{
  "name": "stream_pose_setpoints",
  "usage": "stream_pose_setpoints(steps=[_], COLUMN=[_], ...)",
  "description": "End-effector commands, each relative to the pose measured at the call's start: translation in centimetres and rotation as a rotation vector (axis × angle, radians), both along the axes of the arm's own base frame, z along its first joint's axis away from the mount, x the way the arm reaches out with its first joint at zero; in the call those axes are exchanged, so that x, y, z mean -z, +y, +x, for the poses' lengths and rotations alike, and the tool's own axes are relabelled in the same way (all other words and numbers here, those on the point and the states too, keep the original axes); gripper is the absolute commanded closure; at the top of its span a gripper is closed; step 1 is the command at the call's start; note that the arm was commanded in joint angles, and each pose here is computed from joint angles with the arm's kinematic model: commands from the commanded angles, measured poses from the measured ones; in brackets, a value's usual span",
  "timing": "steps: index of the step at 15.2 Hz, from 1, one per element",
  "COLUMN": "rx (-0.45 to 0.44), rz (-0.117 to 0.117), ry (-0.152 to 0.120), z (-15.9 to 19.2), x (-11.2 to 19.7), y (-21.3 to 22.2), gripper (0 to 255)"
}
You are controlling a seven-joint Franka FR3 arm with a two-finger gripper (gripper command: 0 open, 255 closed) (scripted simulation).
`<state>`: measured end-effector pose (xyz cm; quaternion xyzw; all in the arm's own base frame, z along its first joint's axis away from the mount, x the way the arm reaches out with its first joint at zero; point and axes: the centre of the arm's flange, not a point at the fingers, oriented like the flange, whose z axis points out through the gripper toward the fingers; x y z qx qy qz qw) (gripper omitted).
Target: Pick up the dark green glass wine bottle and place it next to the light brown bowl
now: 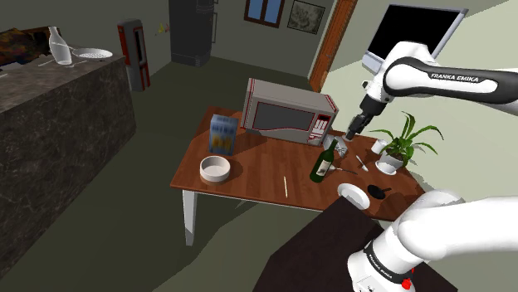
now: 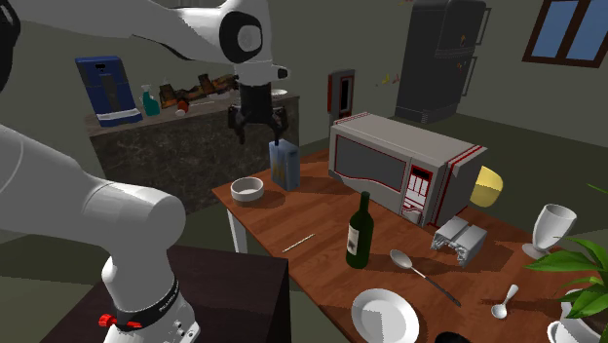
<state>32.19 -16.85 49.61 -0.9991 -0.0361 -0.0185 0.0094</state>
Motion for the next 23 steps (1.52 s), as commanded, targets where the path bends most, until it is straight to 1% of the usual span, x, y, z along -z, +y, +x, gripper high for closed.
stream_pose_setpoints(steps=[1, 12, 23], rx=[-0.013, -0.076, -0.139], rz=[-0.004, -0.019, -0.034], ry=[-0.006, -0.033, -0.06], z=[0.7, 4.5, 9.3], x=[1.4, 9.6, 17.5], y=[-2.3, -13.3, -24.2], gripper=[0, 0, 0])
